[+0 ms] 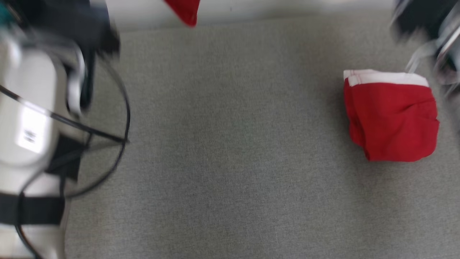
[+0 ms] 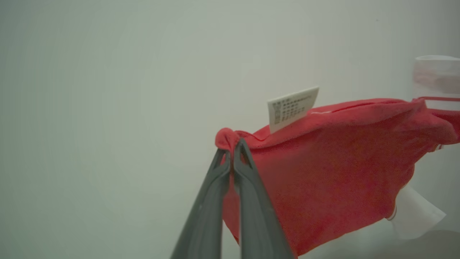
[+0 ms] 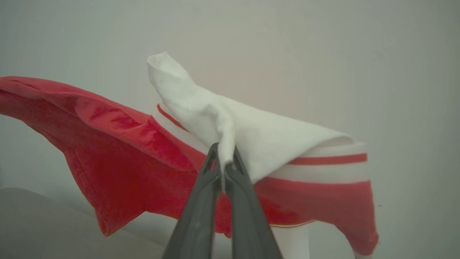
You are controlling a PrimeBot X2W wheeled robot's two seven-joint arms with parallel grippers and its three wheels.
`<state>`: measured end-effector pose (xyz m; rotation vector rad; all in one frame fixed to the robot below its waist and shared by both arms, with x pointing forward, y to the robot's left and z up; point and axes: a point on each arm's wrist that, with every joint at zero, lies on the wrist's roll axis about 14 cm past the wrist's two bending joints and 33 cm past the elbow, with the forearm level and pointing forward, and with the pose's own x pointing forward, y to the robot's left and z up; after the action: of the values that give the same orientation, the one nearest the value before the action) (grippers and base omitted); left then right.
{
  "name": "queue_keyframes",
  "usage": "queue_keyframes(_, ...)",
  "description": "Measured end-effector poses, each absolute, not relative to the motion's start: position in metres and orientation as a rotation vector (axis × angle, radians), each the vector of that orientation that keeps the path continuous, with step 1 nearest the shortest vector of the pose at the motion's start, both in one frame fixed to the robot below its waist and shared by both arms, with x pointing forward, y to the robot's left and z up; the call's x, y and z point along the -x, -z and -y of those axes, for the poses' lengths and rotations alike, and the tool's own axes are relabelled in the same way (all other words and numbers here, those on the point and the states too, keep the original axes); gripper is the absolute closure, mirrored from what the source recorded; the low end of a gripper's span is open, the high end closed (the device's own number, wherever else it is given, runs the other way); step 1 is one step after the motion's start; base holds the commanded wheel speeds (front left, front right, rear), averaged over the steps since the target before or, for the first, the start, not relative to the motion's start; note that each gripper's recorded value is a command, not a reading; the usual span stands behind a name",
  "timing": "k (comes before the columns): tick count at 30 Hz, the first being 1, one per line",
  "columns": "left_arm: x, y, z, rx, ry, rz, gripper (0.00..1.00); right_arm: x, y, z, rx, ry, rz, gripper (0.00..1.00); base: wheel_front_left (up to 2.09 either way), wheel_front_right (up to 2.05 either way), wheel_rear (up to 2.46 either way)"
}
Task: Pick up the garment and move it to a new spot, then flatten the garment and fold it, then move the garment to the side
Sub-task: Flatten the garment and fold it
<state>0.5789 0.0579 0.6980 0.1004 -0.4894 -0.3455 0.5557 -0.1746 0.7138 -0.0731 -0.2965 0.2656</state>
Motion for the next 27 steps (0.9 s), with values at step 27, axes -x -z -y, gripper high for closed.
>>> queue_keyframes(27,-0.482,-0.417,-0.136,-0.189,0.263,-0.247,1.00,-0.464,-0.455,0.145,-0.088,-0.327,-0.347,1.00,0.00,0.00,0.00)
